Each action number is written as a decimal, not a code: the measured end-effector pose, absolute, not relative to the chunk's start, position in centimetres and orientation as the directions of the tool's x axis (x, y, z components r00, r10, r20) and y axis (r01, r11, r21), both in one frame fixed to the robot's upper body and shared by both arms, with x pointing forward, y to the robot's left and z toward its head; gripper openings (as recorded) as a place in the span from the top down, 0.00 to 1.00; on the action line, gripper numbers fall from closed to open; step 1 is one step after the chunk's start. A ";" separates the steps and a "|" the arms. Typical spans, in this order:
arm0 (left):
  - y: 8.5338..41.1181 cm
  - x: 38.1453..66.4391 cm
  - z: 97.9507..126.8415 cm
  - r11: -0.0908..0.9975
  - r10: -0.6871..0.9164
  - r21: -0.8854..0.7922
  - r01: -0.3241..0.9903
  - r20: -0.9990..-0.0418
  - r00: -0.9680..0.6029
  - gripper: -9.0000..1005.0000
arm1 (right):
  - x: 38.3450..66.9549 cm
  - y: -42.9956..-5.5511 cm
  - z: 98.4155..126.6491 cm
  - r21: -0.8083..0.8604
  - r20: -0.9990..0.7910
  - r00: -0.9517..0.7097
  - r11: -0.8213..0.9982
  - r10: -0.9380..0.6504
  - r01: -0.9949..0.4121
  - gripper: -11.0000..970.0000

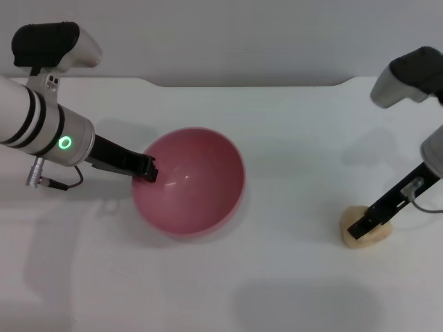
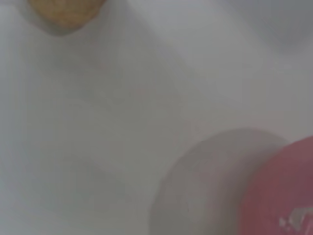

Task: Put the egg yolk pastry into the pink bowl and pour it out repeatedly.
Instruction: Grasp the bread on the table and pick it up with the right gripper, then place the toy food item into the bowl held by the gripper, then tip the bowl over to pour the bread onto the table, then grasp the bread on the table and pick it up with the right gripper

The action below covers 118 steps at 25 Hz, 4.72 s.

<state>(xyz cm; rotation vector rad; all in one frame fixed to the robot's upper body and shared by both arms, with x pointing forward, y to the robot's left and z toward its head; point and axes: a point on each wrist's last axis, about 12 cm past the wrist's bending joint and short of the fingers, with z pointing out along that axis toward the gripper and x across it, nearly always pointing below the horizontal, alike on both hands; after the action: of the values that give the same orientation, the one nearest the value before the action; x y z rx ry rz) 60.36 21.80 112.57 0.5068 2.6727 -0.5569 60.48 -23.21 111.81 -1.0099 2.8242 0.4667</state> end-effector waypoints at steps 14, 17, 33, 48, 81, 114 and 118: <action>21.8 60.4 112.6 0.858 0.269 -0.308 0.412 -0.414 -0.870 0.99 | 60.9 -24.5 112.8 0.239 -0.290 -0.786 0.754 -0.546 -0.612 0.69; 21.7 60.4 112.6 0.856 0.272 -0.308 0.415 -0.414 -0.869 0.99 | 61.1 -24.8 113.5 0.249 -0.327 -0.783 0.751 -0.529 -0.612 0.72; 19.3 60.1 112.4 0.827 0.357 -0.287 0.484 -0.398 -0.845 0.99 | 63.1 -19.1 122.8 0.205 -0.662 -0.503 0.511 -0.556 -0.835 0.85; 17.2 61.3 114.4 0.794 0.396 -0.264 0.548 -0.459 -0.795 0.99 | 60.4 -14.9 120.8 0.180 -0.623 -0.338 0.292 -0.706 -0.939 0.91; 12.8 52.8 108.5 0.635 0.549 0.725 0.266 -0.666 0.505 0.99 | 55.0 -36.8 115.9 0.488 -0.760 -0.636 0.763 0.132 -0.424 0.42; 17.4 64.1 112.6 0.777 0.477 0.225 0.588 -0.821 -0.316 0.99 | 56.1 -33.3 114.2 0.447 -0.767 -0.641 0.680 -0.043 -0.581 0.42; 20.3 64.3 115.0 0.789 0.396 0.000 0.614 -0.765 -0.508 0.99 | 56.8 -31.2 114.3 0.428 -0.759 -0.637 0.634 -0.134 -0.644 0.42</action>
<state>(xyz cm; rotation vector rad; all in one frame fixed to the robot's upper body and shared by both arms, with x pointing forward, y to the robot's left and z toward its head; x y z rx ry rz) 64.32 20.28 114.98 0.7453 2.1696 -0.3464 56.77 -31.16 114.28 -0.6045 2.1463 0.9243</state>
